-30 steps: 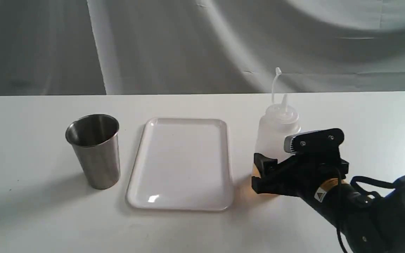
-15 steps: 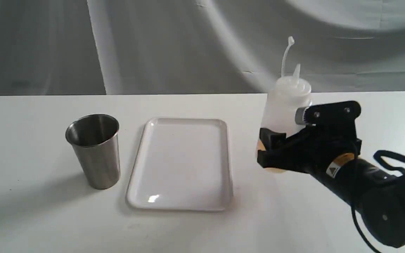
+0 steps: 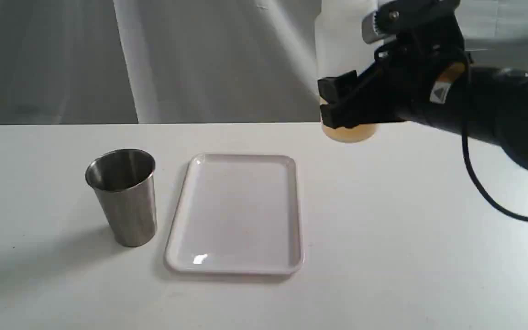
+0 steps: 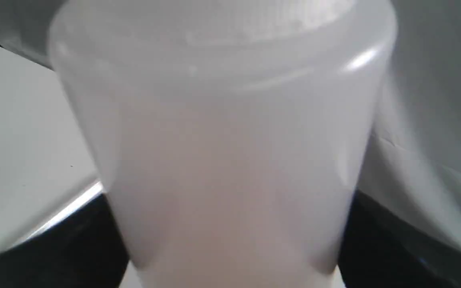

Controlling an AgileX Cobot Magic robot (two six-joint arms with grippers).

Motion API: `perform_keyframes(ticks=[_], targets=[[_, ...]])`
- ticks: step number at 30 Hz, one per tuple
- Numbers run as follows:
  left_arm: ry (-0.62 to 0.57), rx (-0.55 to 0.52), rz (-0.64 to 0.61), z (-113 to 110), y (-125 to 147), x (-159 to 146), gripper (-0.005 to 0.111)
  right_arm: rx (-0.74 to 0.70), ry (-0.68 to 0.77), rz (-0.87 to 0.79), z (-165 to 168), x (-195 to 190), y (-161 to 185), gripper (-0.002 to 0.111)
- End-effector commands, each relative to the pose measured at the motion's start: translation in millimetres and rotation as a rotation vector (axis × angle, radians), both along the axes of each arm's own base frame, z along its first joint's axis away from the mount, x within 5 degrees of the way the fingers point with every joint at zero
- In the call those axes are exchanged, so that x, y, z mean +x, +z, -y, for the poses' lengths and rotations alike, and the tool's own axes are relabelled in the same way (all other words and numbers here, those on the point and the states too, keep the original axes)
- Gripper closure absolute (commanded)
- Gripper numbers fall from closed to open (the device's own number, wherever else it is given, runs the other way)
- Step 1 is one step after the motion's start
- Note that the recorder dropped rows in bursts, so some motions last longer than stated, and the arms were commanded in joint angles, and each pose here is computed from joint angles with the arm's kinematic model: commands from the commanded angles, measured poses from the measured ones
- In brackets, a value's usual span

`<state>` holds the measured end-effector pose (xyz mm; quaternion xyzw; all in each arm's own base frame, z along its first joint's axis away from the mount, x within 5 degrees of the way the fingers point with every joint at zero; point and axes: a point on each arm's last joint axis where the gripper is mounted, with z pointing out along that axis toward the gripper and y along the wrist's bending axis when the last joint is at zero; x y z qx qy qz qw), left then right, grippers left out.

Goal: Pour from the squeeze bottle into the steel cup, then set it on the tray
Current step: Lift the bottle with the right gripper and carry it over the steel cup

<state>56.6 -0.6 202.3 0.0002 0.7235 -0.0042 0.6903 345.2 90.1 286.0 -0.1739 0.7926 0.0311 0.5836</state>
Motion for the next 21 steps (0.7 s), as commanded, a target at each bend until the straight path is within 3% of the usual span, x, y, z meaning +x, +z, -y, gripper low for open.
perform_keyframes(ticks=[1, 6, 13, 21], targets=[[0.000, -0.005, 0.002, 0.0, -1.1, -0.2, 0.098, -0.079, 0.047, 0.047, -11.4, 2.8, 32.5, 0.062], [0.000, -0.005, 0.002, 0.0, -1.1, -0.2, 0.098, -0.094, 0.077, 0.049, -28.6, 8.3, 60.9, 0.062], [0.001, -0.007, 0.002, 0.0, -1.1, -0.2, 0.098, -0.209, 0.126, -0.063, -60.2, 31.0, 47.6, 0.062], [0.001, -0.007, 0.002, 0.0, -1.1, -0.2, 0.098, -0.166, 0.169, -0.101, -101.4, 46.9, 33.5, 0.062]])
